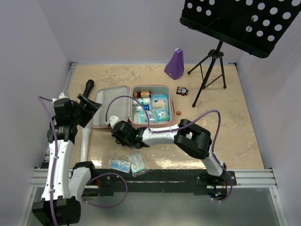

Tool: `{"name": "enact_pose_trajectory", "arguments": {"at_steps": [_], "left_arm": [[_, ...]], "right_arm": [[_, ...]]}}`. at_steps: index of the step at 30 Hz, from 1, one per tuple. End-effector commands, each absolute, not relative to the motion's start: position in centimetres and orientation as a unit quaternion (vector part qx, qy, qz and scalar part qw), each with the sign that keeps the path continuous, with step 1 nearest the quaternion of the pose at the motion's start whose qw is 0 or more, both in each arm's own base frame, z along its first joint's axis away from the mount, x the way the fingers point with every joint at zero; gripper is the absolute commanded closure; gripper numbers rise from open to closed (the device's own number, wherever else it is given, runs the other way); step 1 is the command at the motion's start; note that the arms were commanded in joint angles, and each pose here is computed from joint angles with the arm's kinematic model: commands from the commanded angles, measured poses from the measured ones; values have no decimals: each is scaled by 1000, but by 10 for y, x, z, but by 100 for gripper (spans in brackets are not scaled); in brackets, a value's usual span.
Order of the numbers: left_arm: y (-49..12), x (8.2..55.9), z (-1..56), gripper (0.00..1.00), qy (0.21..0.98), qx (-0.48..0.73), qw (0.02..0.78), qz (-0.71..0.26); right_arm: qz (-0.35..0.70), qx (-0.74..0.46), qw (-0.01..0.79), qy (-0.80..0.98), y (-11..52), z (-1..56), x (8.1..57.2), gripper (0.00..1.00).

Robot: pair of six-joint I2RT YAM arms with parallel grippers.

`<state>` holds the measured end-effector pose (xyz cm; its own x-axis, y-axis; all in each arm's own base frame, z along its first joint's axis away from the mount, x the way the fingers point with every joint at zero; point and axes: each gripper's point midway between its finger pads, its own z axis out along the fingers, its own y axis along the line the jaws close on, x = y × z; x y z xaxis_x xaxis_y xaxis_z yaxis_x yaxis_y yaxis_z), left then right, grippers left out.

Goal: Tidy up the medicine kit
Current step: Pick up the scissors from the center of the board.

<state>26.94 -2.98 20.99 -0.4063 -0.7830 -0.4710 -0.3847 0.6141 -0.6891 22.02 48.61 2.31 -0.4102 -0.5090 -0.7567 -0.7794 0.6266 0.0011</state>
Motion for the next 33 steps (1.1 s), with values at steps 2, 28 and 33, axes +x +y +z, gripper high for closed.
{"name": "enact_pose_trajectory", "arguments": {"at_steps": [2,28,33], "left_arm": [[-31,272,216,14,798,-349,421,-254],[-32,272,213,15,798,-349,418,-256],[-33,272,213,15,797,-349,418,-260]], "right_arm": [[146,-398,341,839,462,1,214,97],[167,-367,374,835,455,80,215,100],[164,-368,368,838,449,81,212,100]]}}
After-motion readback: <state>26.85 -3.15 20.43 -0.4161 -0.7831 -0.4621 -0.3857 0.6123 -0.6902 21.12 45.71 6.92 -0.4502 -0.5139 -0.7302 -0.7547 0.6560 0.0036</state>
